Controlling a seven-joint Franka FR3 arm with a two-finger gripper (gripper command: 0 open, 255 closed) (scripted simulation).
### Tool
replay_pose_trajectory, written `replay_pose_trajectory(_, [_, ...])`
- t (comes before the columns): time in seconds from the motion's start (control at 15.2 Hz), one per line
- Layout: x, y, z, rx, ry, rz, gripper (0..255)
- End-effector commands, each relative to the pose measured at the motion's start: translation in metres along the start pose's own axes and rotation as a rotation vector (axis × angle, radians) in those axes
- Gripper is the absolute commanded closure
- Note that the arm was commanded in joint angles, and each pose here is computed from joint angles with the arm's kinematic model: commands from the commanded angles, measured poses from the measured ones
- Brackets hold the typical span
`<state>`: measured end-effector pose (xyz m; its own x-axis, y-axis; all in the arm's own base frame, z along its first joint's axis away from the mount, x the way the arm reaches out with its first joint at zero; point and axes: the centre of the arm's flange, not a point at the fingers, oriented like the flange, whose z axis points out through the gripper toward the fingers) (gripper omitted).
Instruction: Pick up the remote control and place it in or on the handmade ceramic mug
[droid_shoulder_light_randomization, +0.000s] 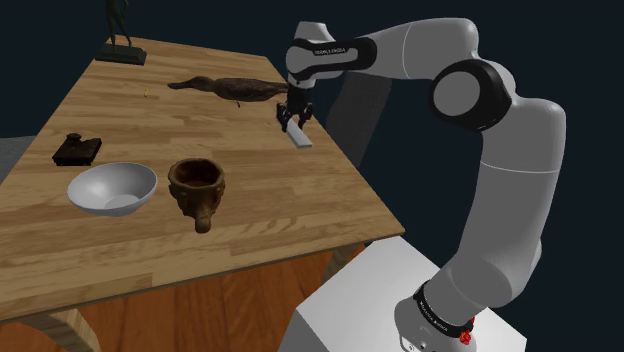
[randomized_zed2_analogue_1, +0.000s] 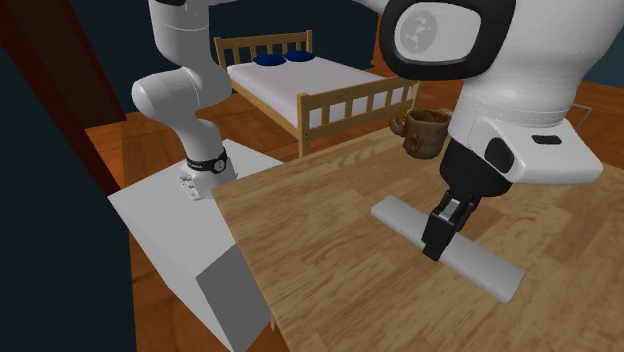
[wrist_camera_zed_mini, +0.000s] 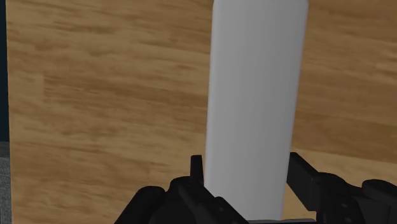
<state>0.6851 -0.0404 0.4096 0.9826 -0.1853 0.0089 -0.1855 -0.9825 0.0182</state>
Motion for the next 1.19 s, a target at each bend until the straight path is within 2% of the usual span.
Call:
replay_pose_trajectory(0.0, [0.0,0.0,-0.011,0.0,0.0,0.0,255])
replay_pose_trajectory(1.12, [0.001,0.001,-0.101,0.0,0.0,0.0,255])
